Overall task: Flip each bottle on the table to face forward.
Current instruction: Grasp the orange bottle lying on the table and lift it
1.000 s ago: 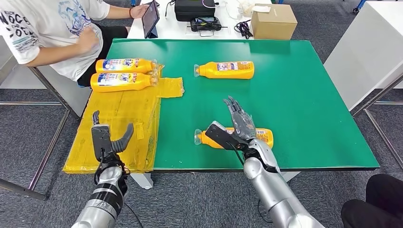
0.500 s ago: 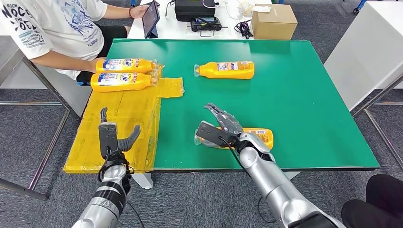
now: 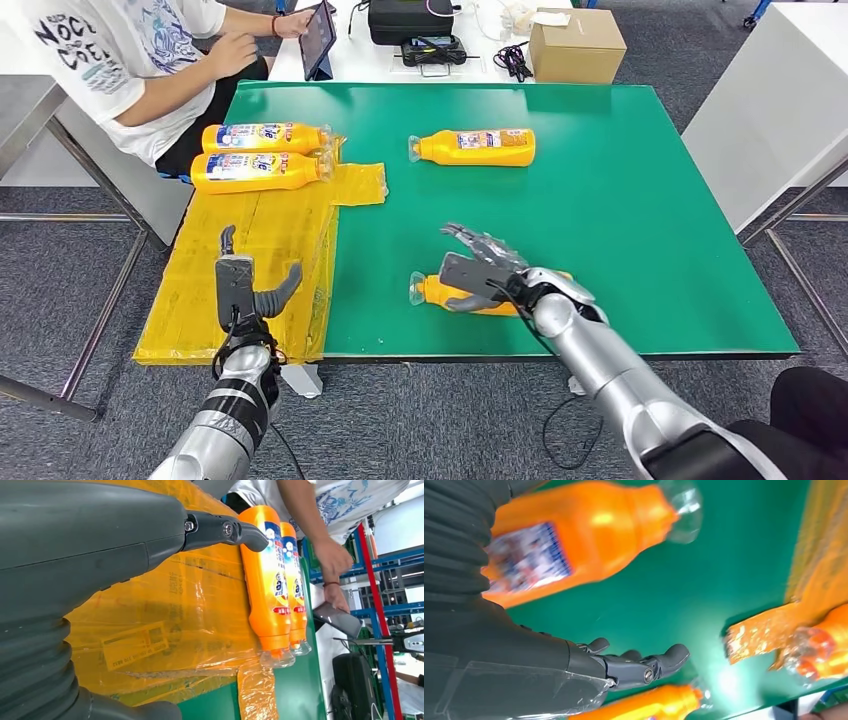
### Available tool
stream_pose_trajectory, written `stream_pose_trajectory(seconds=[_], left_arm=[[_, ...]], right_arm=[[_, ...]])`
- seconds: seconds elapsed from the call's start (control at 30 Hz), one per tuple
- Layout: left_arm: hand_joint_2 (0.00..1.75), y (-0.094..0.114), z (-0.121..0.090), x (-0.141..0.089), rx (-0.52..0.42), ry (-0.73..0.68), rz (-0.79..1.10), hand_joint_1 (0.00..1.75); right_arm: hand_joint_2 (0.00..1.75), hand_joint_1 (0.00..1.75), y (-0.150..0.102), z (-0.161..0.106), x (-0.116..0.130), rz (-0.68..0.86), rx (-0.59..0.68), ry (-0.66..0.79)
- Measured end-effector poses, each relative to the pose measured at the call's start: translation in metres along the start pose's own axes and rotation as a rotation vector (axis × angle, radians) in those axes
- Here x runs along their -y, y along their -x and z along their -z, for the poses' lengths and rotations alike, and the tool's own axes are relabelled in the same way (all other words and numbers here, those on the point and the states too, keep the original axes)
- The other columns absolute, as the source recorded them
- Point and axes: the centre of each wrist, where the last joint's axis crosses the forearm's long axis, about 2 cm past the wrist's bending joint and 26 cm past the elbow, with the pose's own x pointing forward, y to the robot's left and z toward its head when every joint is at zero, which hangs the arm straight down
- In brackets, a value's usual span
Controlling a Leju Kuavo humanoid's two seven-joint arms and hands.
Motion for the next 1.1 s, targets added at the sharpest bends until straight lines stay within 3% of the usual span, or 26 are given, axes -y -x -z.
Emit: stream_pose_trajectory(seconds=[0.33, 1.1], left_arm=[[1.75, 0.001, -0.002, 0.001, -0.007, 0.006, -0.004, 0.0], [1.75, -0.003, -0.002, 0.011, -0.007, 0.047, -0.017, 0.0]], right_arm=[[1.75, 0.0, 0.013, -0.032, 0.022, -0.119, -0.029, -0.03], [1.75, 0.0, 0.032, -0.066, 0.005, -0.16, -0.104, -0.156]])
